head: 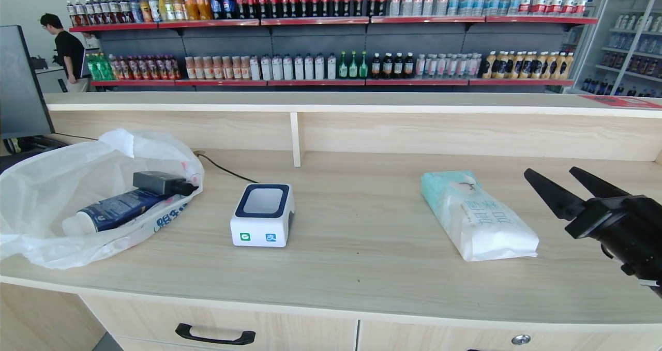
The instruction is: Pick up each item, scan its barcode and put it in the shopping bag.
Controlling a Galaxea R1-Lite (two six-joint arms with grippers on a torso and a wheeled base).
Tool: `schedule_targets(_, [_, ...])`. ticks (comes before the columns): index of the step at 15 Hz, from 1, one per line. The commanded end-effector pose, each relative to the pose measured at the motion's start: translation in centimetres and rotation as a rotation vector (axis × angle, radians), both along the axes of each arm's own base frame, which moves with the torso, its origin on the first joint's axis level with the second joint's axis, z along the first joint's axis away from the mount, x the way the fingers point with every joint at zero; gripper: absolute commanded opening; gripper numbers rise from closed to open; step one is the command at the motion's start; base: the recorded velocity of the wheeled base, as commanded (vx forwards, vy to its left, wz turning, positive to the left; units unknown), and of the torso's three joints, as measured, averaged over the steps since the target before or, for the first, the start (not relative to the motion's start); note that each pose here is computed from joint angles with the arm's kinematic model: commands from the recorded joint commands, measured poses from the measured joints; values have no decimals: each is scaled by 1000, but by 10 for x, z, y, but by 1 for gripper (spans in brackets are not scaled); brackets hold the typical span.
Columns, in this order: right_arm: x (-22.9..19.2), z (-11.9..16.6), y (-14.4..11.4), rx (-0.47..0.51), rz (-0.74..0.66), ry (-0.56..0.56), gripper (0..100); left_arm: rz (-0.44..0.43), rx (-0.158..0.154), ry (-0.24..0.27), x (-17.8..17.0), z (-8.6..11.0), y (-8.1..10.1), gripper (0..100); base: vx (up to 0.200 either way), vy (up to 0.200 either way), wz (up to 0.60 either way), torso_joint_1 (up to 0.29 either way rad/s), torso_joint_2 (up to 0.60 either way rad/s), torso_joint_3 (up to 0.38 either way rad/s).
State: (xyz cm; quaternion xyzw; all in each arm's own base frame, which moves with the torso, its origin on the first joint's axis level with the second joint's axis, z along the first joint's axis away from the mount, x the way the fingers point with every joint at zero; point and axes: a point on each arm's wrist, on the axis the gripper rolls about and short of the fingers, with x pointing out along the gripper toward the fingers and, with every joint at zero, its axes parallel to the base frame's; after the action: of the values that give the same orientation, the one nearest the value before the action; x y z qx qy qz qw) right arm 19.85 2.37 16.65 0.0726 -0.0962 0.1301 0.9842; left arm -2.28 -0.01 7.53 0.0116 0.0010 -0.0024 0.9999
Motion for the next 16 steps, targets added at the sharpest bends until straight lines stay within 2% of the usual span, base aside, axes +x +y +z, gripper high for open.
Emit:
schedule_targets(1, [8,4,0,-4,-3,-18,100,0,0,-1,0,0,0,100,0,0,0,0,0,0])
schedule_targets(4, [24,3,0,-14,18,-16,100,0,0,-1,0,0,0,100,0,0,0,0,0,0])
schedule_targets(5, [43,11,2,-25,51,58,100,0,0,-1,0,0,0,100,0,0,0,0,0,0])
schedule_targets(7, [83,54,7,-45,117,231,100,0,0,-1,0,0,0,100,0,0,0,0,0,0])
schedule_targets(9, [101,84,8,-62,126,428,100,0,0,-1,0,0,0,100,0,0,0,0,0,0])
schedule_targets(10, [110,87,10,-86,124,507,100,0,0,-1,0,0,0,100,0,0,0,0,0,0])
schedule_targets(13, [134,69,9,-170,77,570,100,0,0,-1,0,0,0,100,0,0,0,0,0,0])
schedule_targets(16, [122,52,12,-246,47,745,100,0,0,-1,0,0,0,100,0,0,0,0,0,0])
